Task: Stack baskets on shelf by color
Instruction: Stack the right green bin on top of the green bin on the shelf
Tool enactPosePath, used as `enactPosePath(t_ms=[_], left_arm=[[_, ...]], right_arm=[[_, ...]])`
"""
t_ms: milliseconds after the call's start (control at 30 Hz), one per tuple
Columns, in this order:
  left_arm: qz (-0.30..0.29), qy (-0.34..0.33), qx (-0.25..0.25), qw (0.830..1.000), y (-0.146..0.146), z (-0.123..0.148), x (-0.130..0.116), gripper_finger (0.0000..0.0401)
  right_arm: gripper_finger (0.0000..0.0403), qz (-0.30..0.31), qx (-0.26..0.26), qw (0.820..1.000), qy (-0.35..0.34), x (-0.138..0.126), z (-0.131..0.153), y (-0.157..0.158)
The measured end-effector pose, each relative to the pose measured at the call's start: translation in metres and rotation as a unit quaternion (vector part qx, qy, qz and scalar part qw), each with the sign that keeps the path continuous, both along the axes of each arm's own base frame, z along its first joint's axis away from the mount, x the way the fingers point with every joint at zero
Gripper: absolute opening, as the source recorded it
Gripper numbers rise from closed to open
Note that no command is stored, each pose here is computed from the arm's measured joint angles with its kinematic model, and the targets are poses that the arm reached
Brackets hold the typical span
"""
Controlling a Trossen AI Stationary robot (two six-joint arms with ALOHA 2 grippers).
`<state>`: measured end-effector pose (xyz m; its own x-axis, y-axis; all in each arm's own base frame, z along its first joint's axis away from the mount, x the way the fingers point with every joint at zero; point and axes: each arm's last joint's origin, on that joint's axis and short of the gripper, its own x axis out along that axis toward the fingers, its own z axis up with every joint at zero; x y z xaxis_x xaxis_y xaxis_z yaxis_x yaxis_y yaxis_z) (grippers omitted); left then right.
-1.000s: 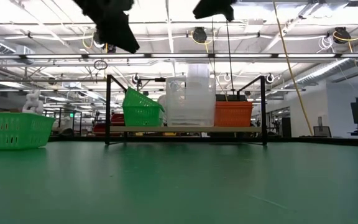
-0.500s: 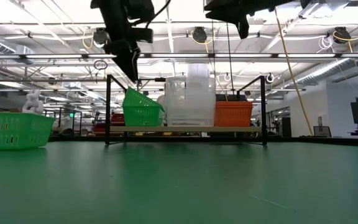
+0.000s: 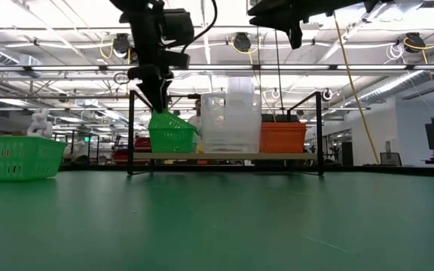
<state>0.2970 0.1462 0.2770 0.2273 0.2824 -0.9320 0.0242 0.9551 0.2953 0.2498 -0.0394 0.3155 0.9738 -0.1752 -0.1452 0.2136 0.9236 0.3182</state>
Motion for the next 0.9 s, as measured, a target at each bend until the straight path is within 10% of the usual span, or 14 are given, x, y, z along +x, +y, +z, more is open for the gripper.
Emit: enactPosePath(t_ms=[367, 900], left_arm=[[0.003, 0.001, 0.005, 1.0, 0.001, -0.001, 0.001, 0.0016], [0.042, -0.039, 0.054, 0.997, 0.007, 0.019, -0.001, 0.0015]], right_arm=[[0.0077, 0.0, -0.001, 1.0, 0.0, 0.0, 0.0, 0.0], [0.0077, -0.001, 0.001, 1.0, 0.0, 0.0, 0.0, 0.0]])
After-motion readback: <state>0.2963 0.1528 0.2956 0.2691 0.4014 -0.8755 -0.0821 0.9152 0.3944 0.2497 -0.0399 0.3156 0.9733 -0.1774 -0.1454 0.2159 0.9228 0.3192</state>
